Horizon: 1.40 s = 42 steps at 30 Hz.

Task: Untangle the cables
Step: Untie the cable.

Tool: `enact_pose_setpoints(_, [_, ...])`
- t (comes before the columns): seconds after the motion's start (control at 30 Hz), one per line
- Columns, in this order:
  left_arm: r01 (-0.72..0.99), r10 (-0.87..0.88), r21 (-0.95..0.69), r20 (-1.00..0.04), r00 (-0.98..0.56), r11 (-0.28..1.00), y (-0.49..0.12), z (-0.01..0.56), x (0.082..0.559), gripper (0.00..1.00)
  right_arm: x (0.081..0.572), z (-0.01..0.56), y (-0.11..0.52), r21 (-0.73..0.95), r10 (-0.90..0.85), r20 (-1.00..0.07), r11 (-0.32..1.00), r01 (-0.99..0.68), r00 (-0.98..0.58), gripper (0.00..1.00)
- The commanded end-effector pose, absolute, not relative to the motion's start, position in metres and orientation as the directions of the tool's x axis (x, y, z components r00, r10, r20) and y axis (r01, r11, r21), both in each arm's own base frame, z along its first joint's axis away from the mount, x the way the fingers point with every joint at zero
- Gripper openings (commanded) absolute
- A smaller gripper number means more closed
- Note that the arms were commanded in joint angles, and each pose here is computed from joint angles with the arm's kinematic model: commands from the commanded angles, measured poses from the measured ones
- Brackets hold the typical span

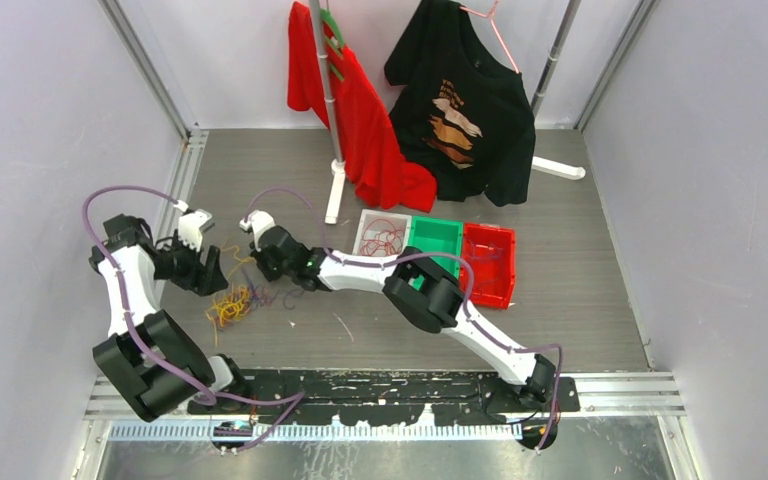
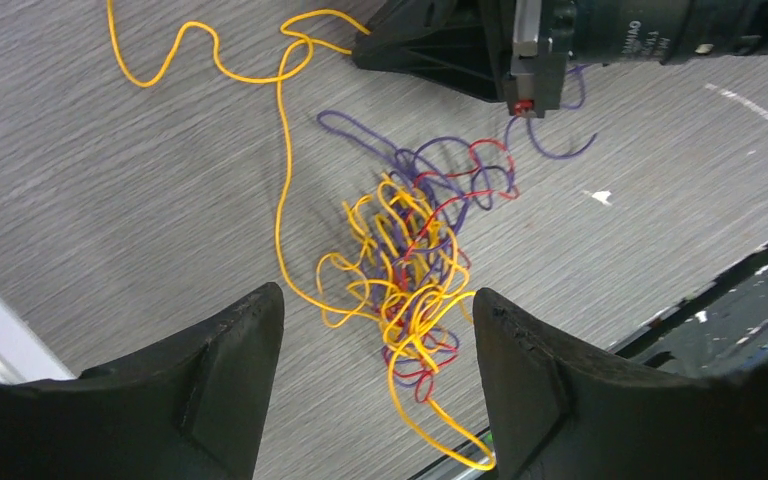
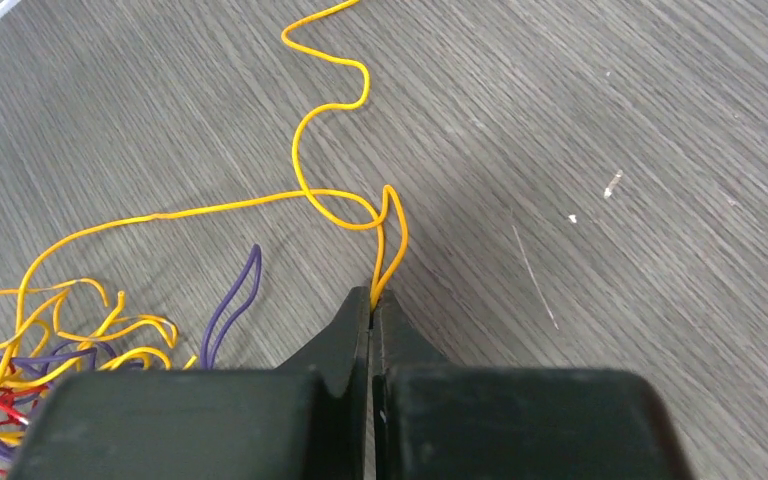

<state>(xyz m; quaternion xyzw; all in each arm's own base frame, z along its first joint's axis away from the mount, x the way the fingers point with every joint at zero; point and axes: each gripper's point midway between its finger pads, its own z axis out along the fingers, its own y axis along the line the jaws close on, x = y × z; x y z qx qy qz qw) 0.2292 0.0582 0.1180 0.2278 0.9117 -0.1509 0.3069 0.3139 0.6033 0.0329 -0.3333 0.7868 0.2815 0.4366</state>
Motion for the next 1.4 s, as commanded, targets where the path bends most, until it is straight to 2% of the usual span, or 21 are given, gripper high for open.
enact_pose_setpoints(0.0, [0.519,0.237,-0.203,-0.714,-0.659,0.830,0.040,0.146,0.240,0.70,0.323,0.161,0.610,0.278,-0.046,-0.934,0.529,-0.802,-0.355,0.01])
enact_pose_setpoints(0.17, [0.555,0.180,-0.237,-0.784,-0.593,0.798,0.023,0.183,0.245,0.71,0.301,0.258,0.597,0.385,0.121,-0.922,0.383,-0.840,-0.367,0.01])
enact_pose_setpoints(0.33, [0.599,0.167,-0.223,-0.834,-0.525,0.769,0.011,0.209,0.246,0.69,0.286,0.318,0.571,0.405,0.216,-0.912,0.323,-0.856,-0.350,0.01])
enact_pose_setpoints(0.5, [0.659,0.171,-0.219,-0.863,-0.474,0.720,-0.001,0.223,0.241,0.65,0.269,0.350,0.551,0.410,0.271,-0.901,0.272,-0.870,-0.340,0.01])
enact_pose_setpoints(0.7, [0.720,0.164,-0.224,-0.890,-0.426,0.657,-0.013,0.236,0.237,0.59,0.261,0.369,0.528,0.402,0.294,-0.900,0.270,-0.875,-0.323,0.01])
enact_pose_setpoints(0.83, [0.775,0.123,-0.283,-0.900,-0.418,0.565,-0.033,0.245,0.233,0.63,0.250,0.383,0.518,0.402,0.306,-0.895,0.237,-0.884,-0.325,0.01])
enact_pose_setpoints(0.93, [0.833,0.131,-0.259,-0.922,-0.364,0.490,-0.054,0.254,0.227,0.68,0.244,0.396,0.512,0.404,0.325,-0.888,0.214,-0.889,-0.326,0.01])
enact_pose_setpoints(1.1, [0.838,0.124,-0.223,-0.938,-0.324,0.497,-0.066,0.258,0.235,0.67,0.233,0.418,0.503,0.410,0.357,-0.873,0.171,-0.896,-0.331,0.01])
enact_pose_setpoints(1.2, [0.842,0.170,-0.164,-0.943,-0.287,0.514,-0.068,0.257,0.238,0.58,0.226,0.429,0.499,0.412,0.374,-0.864,0.142,-0.900,-0.337,0.01])
enact_pose_setpoints(1.37, [0.824,0.159,-0.156,-0.945,-0.285,0.545,-0.069,0.264,0.241,0.21,0.223,0.432,0.494,0.412,0.380,-0.862,0.137,-0.901,-0.337,0.01])
